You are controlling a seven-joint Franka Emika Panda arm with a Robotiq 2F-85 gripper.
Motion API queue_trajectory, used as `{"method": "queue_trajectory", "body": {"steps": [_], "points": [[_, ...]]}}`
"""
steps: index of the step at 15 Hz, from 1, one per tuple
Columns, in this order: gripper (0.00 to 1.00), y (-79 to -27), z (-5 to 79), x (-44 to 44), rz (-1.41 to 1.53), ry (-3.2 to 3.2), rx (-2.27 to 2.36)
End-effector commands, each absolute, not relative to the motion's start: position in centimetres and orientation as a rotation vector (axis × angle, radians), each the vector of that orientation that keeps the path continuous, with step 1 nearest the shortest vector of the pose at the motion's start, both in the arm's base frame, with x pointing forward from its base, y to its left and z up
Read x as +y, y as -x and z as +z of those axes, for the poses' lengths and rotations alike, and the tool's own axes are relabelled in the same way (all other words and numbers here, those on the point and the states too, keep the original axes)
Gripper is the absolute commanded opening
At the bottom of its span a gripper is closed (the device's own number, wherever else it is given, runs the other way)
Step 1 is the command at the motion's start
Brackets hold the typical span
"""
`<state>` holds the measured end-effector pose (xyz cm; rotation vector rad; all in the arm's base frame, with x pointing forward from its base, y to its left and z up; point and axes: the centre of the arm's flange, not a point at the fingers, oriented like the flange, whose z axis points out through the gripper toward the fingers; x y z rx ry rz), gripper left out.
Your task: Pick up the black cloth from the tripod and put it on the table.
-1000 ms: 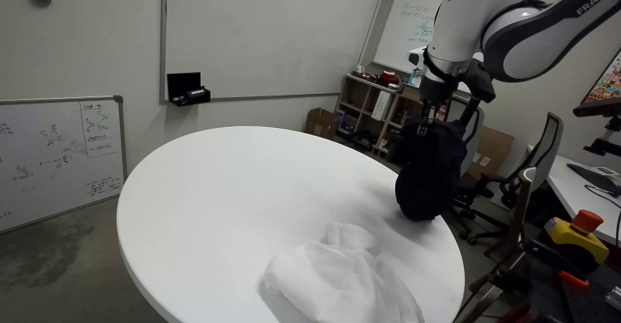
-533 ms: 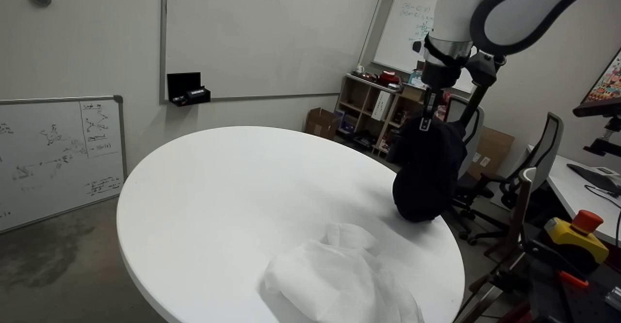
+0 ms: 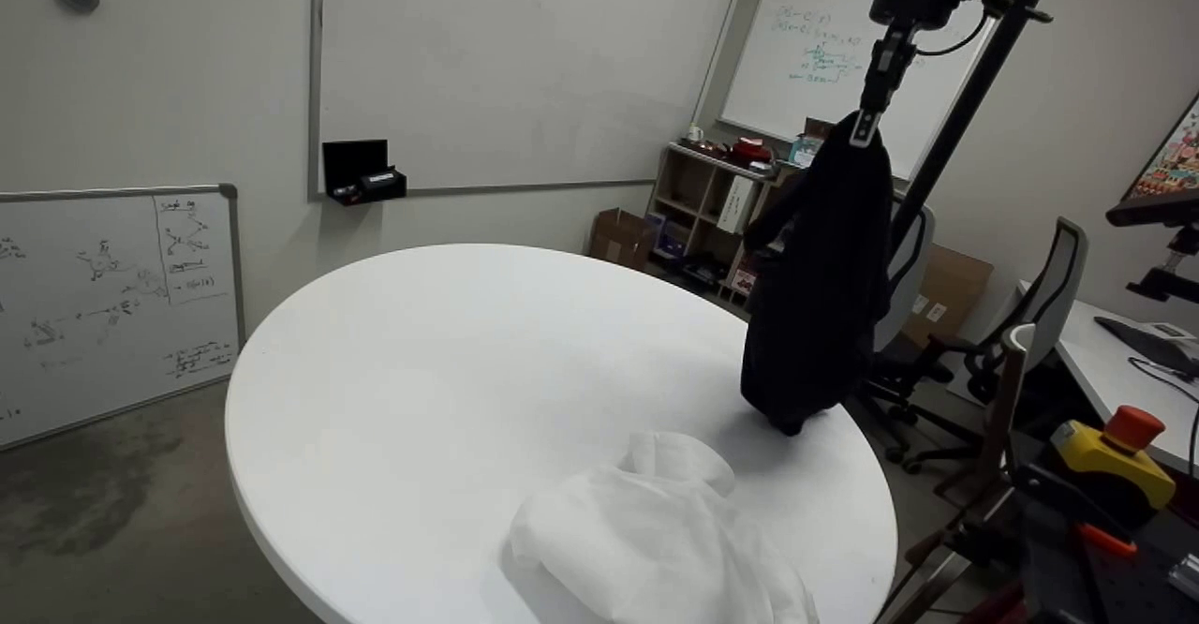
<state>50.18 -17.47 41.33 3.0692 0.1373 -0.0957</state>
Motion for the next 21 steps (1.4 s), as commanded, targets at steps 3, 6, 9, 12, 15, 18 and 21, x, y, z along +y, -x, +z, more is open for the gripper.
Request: {"method": "queue_trajectory", "body": {"steps": [3,6,9,12,15,18,21], "points": [[0.01,-48.8,49.2,-12.9,-0.005,-3.185,0.246],[0.01,-48.9,52.1,-9.9,0.063,-3.217,0.287],[0.01,-49.5,55.6,-7.2,0.153,-3.253,0.333],[0.01,-50.1,59.2,-5.0,0.256,-3.286,0.363],[0.01,-51.2,62.7,-3.1,0.360,-3.314,0.385],[0.01,-51.8,65.8,-1.4,0.474,-3.329,0.393],[0.01,-51.9,68.6,0.2,0.557,-3.338,0.419]]}}
